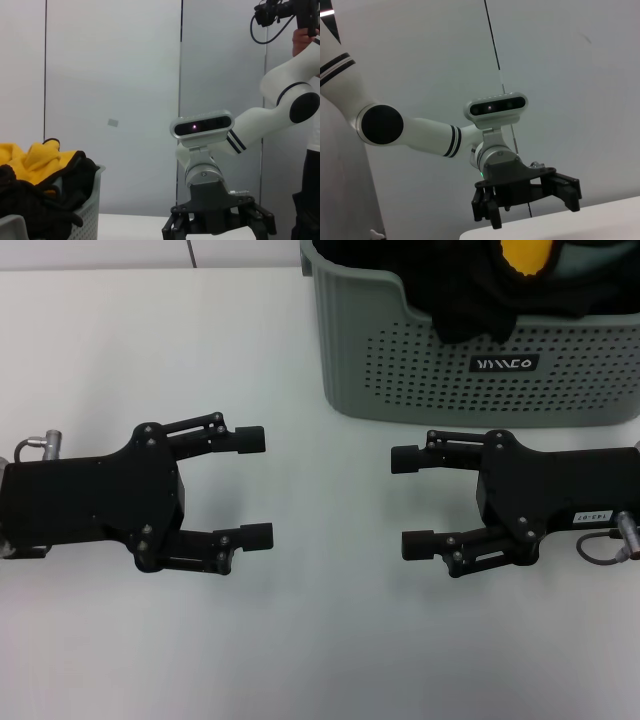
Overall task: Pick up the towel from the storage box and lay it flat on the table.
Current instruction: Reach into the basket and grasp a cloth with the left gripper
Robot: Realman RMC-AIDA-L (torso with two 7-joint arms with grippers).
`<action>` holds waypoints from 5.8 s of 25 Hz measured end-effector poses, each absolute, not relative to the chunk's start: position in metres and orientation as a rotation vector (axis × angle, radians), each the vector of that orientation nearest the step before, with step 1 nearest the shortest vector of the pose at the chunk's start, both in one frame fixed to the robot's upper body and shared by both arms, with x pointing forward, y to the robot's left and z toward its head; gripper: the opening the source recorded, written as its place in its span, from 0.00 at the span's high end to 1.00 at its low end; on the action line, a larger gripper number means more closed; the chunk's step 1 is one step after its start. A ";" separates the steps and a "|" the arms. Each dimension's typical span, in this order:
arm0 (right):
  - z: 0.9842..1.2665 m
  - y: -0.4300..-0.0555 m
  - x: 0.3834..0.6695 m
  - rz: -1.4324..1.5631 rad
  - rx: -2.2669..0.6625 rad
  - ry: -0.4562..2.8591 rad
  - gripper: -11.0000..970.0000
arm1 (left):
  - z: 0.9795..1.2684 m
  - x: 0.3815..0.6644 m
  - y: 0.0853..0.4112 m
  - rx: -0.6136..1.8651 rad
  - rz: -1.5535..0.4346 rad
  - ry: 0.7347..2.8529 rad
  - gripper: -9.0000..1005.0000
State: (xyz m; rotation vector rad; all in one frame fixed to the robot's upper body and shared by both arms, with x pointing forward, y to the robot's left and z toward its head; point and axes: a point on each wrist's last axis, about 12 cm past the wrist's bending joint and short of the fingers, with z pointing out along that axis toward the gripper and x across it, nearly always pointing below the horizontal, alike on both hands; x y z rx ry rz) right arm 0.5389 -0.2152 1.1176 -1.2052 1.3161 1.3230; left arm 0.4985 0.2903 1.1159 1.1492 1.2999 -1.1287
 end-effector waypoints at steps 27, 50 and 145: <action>1.103 -0.220 0.540 1.215 -1.147 1.370 0.10 | 1.152 0.523 0.282 1.040 -1.063 1.257 0.13; 1.054 -0.236 0.504 1.140 -0.903 1.567 0.10 | 1.216 0.636 0.087 1.184 -0.562 1.591 0.13; 1.044 -0.235 0.507 1.076 -0.824 1.617 0.10 | 1.211 0.608 0.174 0.930 -0.703 1.522 0.61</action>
